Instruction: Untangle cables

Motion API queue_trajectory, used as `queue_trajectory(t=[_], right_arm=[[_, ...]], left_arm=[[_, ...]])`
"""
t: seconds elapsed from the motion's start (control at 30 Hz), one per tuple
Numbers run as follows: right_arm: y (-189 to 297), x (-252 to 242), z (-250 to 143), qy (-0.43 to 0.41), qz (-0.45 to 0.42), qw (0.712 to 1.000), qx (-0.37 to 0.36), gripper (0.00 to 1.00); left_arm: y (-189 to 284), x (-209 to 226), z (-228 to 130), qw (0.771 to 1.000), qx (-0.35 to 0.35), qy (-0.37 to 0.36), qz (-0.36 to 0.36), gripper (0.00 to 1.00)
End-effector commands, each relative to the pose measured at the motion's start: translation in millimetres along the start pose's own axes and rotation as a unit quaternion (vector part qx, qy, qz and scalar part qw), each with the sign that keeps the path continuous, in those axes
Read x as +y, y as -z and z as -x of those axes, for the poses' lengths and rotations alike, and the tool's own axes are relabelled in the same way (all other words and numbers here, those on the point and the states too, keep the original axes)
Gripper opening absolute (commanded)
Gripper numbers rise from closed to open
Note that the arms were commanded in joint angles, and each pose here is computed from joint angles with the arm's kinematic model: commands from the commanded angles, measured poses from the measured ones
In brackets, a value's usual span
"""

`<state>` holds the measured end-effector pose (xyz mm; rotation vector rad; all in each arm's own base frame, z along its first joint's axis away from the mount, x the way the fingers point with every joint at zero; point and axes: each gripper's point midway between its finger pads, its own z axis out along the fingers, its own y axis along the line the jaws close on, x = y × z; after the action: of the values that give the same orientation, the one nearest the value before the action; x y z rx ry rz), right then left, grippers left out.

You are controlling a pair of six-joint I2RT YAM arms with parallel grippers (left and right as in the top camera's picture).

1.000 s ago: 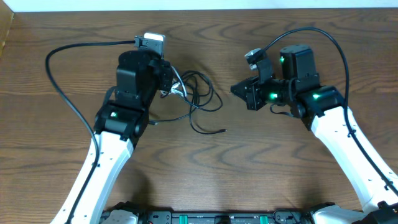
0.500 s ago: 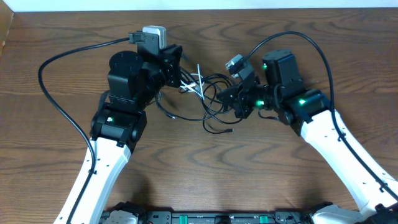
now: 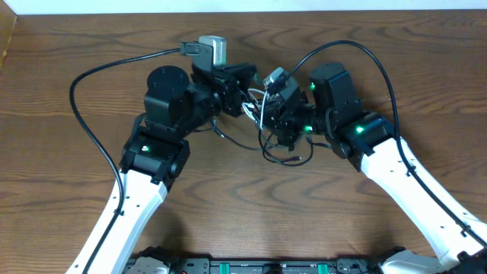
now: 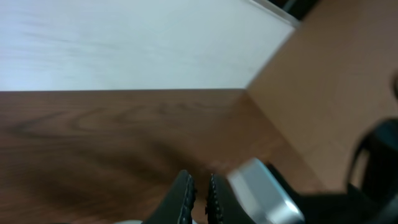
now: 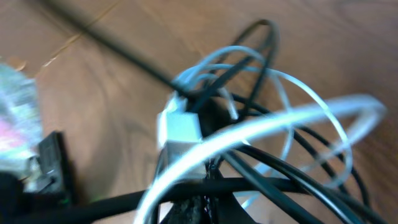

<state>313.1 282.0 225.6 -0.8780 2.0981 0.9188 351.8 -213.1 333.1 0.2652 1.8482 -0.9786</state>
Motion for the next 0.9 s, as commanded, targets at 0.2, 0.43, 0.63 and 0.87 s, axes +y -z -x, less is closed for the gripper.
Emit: queue_trajectory(t=[0.2, 0.43, 0.63, 0.87], right_arm=[[17, -76, -2, -0.113, -0.231, 0.966, -0.015, 0.01], [31, -98, -17, -0.165, -0.303, 0.939, -0.007, 0.01], [44, -110, -38, -0.187, -0.329, 0.925, 0.025, 0.01], [66, -133, -58, -0.239, -0.364, 0.899, 0.041, 0.01]], left_arm=[[9, -48, 26, 0.994, -0.032, -0.031, -0.098, 0.08], [9, -15, 45, 0.995, -0.082, -0.058, -0.003, 0.08], [24, 58, 52, 0.972, -0.118, -0.041, 0.201, 0.08], [32, 76, 48, 0.96, -0.12, -0.023, 0.252, 0.08]])
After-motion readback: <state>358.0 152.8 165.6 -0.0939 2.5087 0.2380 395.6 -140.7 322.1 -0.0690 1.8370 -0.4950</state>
